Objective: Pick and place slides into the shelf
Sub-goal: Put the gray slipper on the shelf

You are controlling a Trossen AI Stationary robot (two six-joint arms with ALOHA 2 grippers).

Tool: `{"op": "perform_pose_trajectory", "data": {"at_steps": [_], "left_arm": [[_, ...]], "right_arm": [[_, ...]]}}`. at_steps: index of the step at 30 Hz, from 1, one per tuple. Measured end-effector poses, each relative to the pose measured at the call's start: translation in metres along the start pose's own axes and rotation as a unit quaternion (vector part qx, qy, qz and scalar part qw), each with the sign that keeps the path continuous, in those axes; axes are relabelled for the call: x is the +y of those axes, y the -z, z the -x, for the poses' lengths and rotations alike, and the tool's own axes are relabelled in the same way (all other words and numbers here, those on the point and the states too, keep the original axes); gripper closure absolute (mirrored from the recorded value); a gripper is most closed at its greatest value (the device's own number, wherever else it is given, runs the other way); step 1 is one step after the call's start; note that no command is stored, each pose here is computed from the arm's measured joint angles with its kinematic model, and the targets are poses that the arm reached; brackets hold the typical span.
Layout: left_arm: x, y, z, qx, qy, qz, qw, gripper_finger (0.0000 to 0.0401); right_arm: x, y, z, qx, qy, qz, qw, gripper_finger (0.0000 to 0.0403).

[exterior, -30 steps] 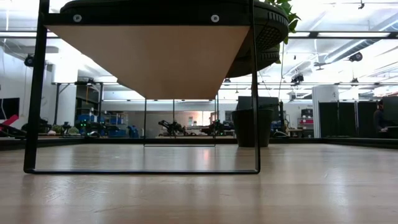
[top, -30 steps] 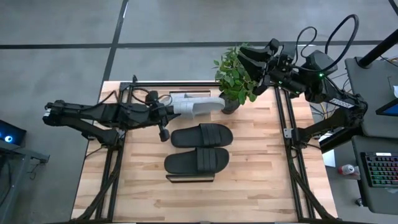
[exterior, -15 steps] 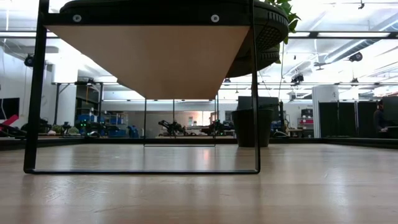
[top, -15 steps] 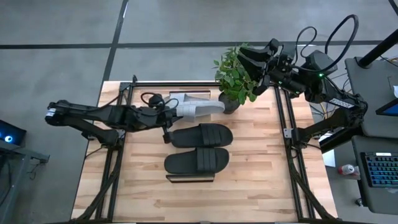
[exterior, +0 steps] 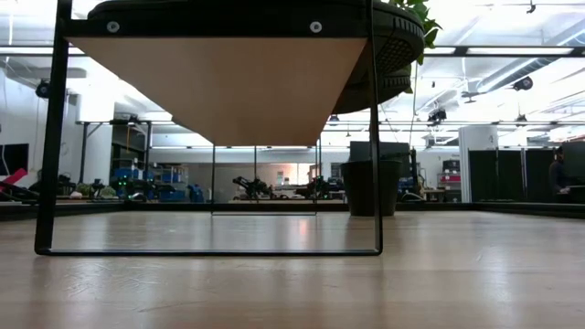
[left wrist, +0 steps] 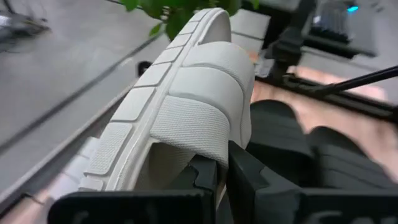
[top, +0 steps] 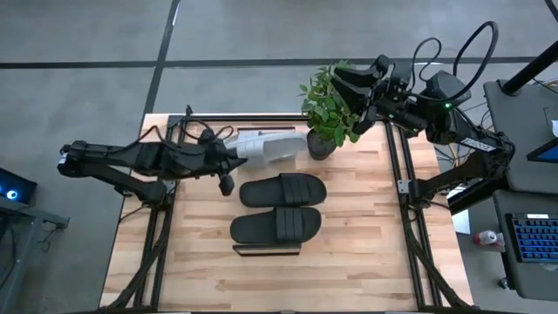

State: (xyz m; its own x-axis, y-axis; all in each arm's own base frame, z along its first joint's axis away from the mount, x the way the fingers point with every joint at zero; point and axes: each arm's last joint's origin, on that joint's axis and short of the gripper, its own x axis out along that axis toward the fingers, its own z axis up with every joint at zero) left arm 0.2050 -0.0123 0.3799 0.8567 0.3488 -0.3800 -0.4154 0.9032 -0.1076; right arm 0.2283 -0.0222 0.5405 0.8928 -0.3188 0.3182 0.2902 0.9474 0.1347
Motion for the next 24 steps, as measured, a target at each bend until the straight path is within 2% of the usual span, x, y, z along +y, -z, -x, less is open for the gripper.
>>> {"op": "perform_pose_trajectory", "data": {"at_steps": [2, 7, 11, 14, 18, 20, 24], "left_arm": [[0.001, -0.001, 0.004, 0.0, 0.021, 0.017, 1.0, 0.0401], [0.003, -0.004, 0.014, 0.011, 0.084, 0.109, 0.99, 0.0401], [0.005, -0.005, 0.018, 0.017, 0.095, 0.19, 0.977, 0.0401], [0.005, -0.006, 0.02, 0.031, 0.112, 0.251, 0.961, 0.0401], [0.008, -0.005, 0.018, 0.08, 0.144, 0.333, 0.928, 0.0401], [0.009, -0.006, 0.016, 0.086, 0.154, 0.344, 0.922, 0.0401], [0.014, -0.005, 0.013, 0.098, 0.15, 0.344, 0.922, 0.0401]], "right_arm": [[0.0, 0.0, 0.0, 0.001, 0.0, 0.0, 1.0, 0.0271], [0.0, 0.002, 0.0, 0.008, 0.0, 0.002, 1.0, 0.0275], [0.0, 0.002, 0.0, 0.008, 0.0, 0.002, 1.0, 0.0273], [0.0, 0.002, 0.0, 0.008, 0.0, 0.002, 1.0, 0.0269], [0.0, 0.002, 0.0, 0.009, 0.0, 0.0, 1.0, 0.027], [0.0, 0.002, 0.0, 0.01, 0.0, -0.006, 1.0, 0.0273], [0.0, 0.002, 0.0, 0.011, 0.001, -0.011, 1.0, 0.0277]]}}
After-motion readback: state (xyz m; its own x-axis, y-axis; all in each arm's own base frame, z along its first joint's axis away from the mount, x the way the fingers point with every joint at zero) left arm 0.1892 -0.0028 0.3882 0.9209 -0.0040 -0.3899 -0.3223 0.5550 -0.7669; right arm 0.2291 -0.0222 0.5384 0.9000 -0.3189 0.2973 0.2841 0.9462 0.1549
